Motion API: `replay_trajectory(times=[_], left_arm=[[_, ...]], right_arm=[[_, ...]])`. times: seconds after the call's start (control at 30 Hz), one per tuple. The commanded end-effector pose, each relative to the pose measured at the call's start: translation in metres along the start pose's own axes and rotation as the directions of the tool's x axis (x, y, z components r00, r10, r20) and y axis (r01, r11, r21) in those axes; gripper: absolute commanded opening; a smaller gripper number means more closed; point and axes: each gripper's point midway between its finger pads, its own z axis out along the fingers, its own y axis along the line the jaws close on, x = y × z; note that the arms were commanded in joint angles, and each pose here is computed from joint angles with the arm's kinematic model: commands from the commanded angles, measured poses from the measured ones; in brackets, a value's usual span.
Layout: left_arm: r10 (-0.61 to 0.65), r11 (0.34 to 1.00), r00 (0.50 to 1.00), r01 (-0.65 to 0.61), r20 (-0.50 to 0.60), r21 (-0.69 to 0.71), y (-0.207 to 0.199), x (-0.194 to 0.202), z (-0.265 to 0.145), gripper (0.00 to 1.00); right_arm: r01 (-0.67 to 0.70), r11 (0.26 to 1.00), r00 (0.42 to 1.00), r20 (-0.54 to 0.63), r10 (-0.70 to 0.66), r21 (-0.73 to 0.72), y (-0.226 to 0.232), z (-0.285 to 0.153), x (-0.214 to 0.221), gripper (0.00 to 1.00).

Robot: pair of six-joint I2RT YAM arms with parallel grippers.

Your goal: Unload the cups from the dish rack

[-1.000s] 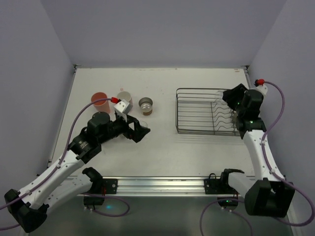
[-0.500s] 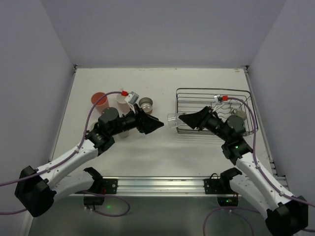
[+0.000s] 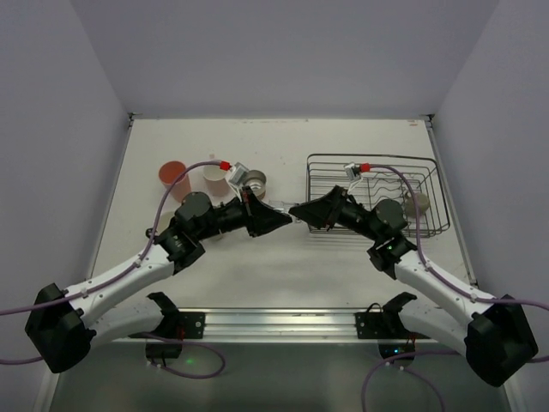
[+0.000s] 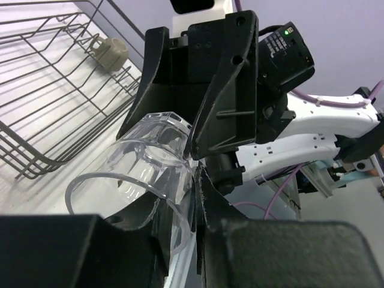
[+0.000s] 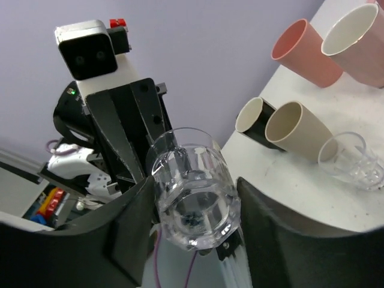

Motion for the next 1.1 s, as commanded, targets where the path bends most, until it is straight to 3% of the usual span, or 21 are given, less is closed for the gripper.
replay_trajectory(times=[0.0, 0.13, 0.17, 0.33, 0.53, 0.77, 1.07], left_arm=[[0.112, 0.987, 0.992, -0.103, 0.062, -0.123, 0.003, -0.026, -0.003, 0.00], [0.173, 0.910, 0.981, -0.192, -0.085, -0.369, 0.043, -0.020, -0.019, 0.00], [0.165, 0.865, 0.968, -0.234, -0.189, -0.444, 0.061, -0.006, -0.032, 0.00], [0.139, 0.674, 0.919, -0.361, -0.368, -0.645, 0.109, -0.007, -0.055, 0.00], [0.066, 0.565, 0.856, -0.456, -0.513, -0.688, 0.146, 0.011, -0.063, 0.00], [0.030, 0.506, 0.813, -0.514, -0.581, -0.693, 0.165, 0.016, -0.063, 0.00], [-0.007, 0.475, 0.783, -0.544, -0.622, -0.691, 0.181, 0.026, -0.065, 0.00]], right_arm=[[0.012, 1.000, 0.999, -0.037, -0.012, -0.003, 0.000, 0.001, 0.014, 0.68], [0.088, 0.988, 0.996, -0.008, -0.088, 0.127, -0.015, -0.006, 0.005, 0.96], [0.147, 0.976, 0.988, 0.027, -0.153, 0.160, -0.014, -0.009, -0.006, 0.99], [0.210, 0.900, 0.970, 0.035, -0.241, 0.381, -0.044, -0.035, -0.015, 0.99], [0.216, 0.752, 0.928, 0.110, -0.357, 0.623, -0.082, -0.081, -0.033, 0.99], [0.236, 0.689, 0.915, 0.082, -0.395, 0.685, -0.102, -0.096, -0.030, 0.99], [0.245, 0.680, 0.914, 0.069, -0.399, 0.691, -0.108, -0.094, -0.028, 0.99]])
